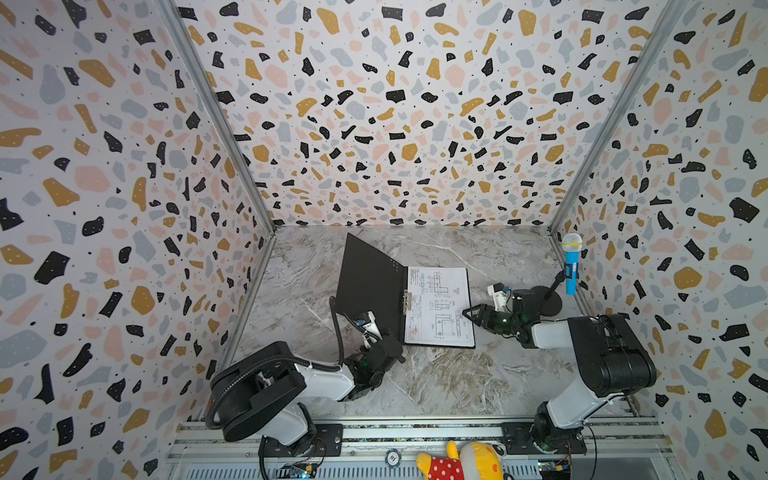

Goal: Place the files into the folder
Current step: 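Lift the black cover upright with the left gripper, then swing the cover over onto the sheets with the left gripper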

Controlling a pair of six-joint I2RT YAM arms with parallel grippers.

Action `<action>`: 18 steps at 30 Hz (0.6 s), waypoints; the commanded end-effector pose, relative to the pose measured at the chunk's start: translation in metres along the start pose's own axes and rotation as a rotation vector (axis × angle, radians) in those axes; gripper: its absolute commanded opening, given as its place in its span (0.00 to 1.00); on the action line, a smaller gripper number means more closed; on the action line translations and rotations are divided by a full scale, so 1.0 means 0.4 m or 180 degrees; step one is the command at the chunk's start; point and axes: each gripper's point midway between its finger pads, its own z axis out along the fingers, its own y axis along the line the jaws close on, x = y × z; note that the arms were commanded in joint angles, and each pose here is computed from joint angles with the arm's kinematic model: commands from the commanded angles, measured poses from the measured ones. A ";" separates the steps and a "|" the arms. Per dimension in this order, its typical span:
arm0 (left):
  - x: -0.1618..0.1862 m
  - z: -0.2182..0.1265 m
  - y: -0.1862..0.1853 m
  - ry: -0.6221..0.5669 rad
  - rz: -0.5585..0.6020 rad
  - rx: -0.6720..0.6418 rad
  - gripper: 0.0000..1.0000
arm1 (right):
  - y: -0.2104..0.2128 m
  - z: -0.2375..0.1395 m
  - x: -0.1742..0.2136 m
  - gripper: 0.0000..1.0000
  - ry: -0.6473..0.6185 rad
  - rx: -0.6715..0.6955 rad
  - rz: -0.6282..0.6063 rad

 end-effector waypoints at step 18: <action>0.034 -0.042 -0.249 -0.0563 0.2360 -0.0889 0.72 | -0.069 0.000 0.088 0.65 0.0387 0.0385 0.0286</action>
